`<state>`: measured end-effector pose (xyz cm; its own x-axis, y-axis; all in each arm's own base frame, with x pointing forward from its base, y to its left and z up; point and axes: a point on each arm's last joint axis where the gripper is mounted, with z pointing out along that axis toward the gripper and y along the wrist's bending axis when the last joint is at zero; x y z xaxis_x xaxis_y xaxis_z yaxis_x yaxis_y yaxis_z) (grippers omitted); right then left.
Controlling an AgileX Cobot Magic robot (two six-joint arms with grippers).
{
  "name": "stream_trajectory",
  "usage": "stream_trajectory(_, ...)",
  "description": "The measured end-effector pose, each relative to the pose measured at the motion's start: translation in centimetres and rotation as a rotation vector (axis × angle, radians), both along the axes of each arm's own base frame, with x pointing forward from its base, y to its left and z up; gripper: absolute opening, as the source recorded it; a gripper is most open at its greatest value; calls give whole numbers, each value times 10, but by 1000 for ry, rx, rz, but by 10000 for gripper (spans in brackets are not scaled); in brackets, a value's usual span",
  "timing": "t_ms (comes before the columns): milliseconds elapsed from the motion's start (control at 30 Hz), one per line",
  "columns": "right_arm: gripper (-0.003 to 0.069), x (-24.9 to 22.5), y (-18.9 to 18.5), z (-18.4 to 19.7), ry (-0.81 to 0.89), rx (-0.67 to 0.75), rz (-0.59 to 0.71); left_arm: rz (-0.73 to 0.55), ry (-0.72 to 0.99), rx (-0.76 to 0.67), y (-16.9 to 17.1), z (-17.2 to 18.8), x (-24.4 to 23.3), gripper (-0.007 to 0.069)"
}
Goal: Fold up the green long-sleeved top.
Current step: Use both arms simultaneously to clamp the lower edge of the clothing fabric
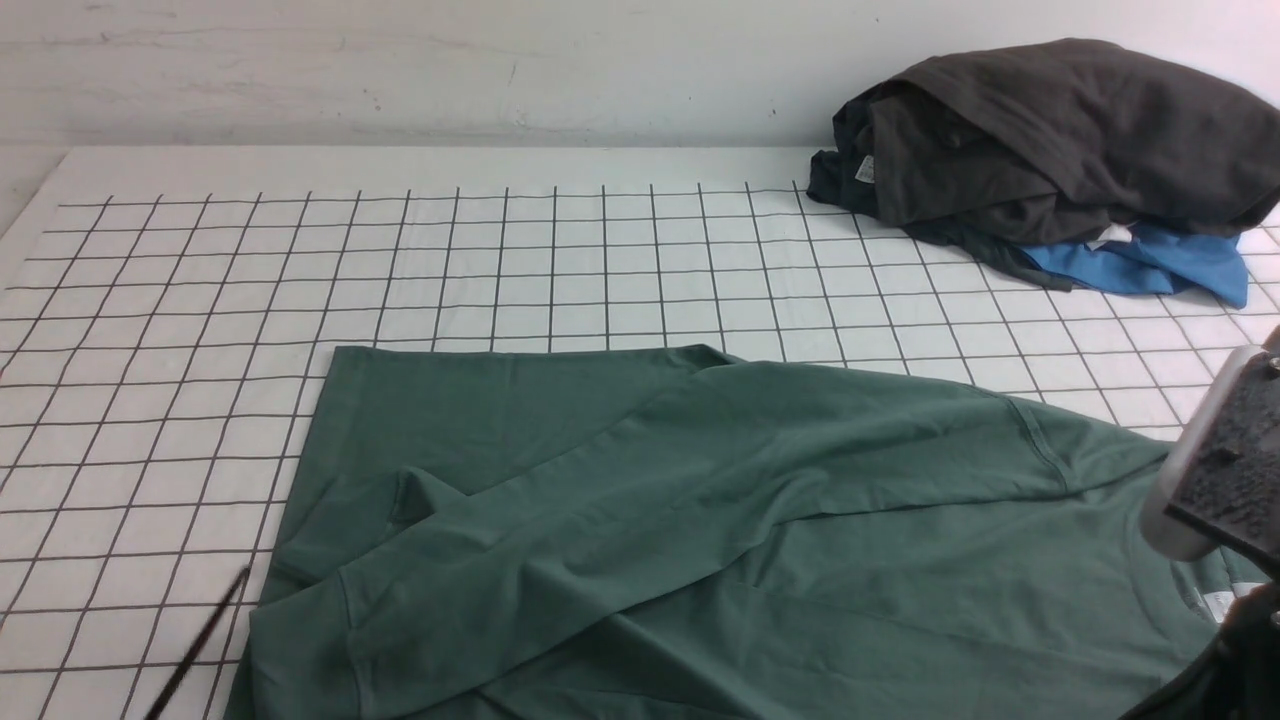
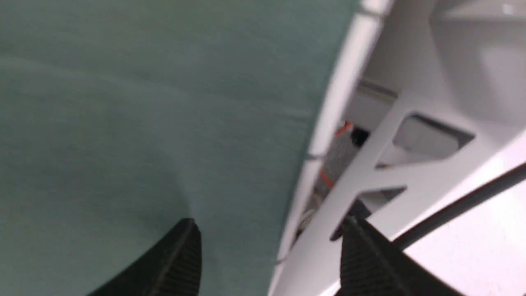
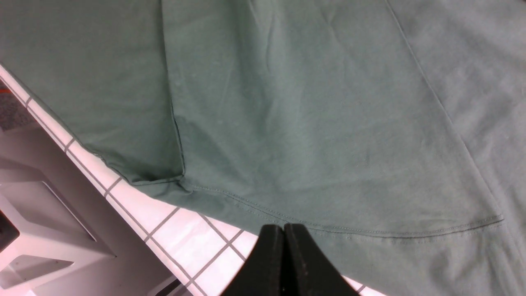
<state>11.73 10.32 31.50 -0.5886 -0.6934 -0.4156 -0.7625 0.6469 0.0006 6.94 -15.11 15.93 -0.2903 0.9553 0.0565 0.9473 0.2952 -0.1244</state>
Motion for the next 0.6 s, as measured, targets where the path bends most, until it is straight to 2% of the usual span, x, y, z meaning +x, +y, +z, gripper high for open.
stream_trajectory(267,-14,0,0,0,0,0,0,42,-126,82,7,-2,9,427)
stream_trajectory(467,-14,0,0,0,0,0,0,88,-94,70,5,-2,6,427)
stream_trajectory(600,-14,0,0,0,0,0,0,76,-59,48,4,-3,2,427)
